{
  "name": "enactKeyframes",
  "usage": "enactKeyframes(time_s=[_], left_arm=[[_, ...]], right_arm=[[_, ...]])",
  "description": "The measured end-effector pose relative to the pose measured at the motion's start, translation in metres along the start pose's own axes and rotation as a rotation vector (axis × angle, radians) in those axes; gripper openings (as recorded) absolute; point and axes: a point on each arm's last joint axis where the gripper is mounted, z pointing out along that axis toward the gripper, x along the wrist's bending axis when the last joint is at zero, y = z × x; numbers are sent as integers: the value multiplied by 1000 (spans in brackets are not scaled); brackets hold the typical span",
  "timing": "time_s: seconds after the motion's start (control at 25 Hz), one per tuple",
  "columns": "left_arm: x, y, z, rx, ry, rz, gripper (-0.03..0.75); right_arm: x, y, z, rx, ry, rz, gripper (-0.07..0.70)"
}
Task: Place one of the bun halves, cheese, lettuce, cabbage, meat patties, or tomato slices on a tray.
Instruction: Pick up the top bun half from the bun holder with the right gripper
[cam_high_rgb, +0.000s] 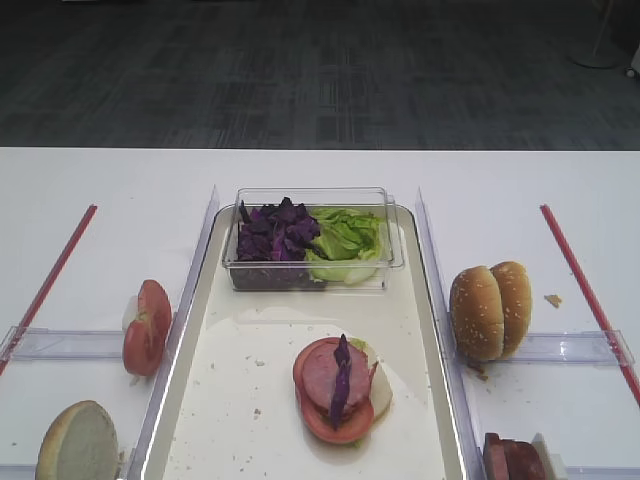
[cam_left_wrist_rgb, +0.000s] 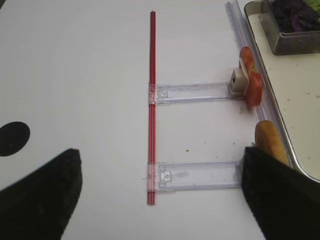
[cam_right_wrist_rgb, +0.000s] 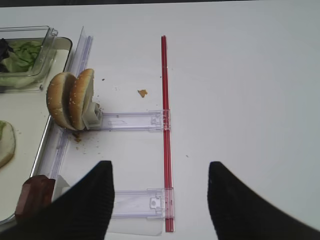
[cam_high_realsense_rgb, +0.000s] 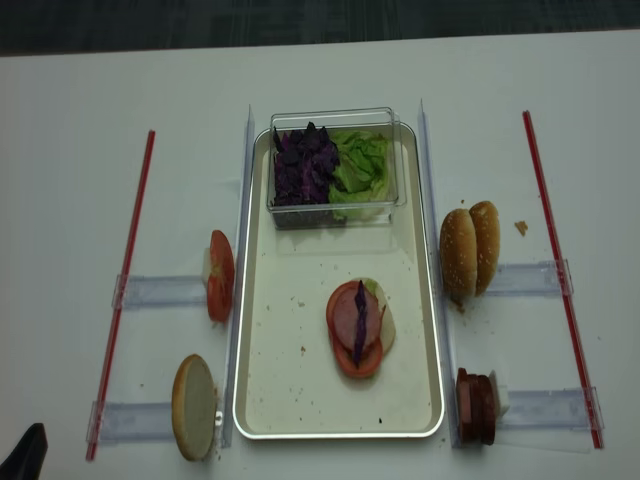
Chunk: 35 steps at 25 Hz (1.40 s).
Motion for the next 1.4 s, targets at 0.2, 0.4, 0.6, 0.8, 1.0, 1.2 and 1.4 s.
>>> enactKeyframes(time_s=[0.2,0.4,0.6,0.8,1.0,1.2,1.4], left_arm=[[0,0,0,0,0,0,597],[0,0,0,0,0,0,597],[0,0,0,0,0,0,597],[0,0,0,0,0,0,597],[0,0,0,0,0,0,597],[0,0,0,0,0,0,597],[0,0,0,0,0,0,597]], right_arm=[[0,0,0,0,0,0,445],[0,0,0,0,0,0,445],[0,0,0,0,0,0,445],[0,0,0,0,2,1,447],[0,0,0,0,3,2,484],[0,0,0,0,3,2,503],[1,0,0,0,10,5,505]])
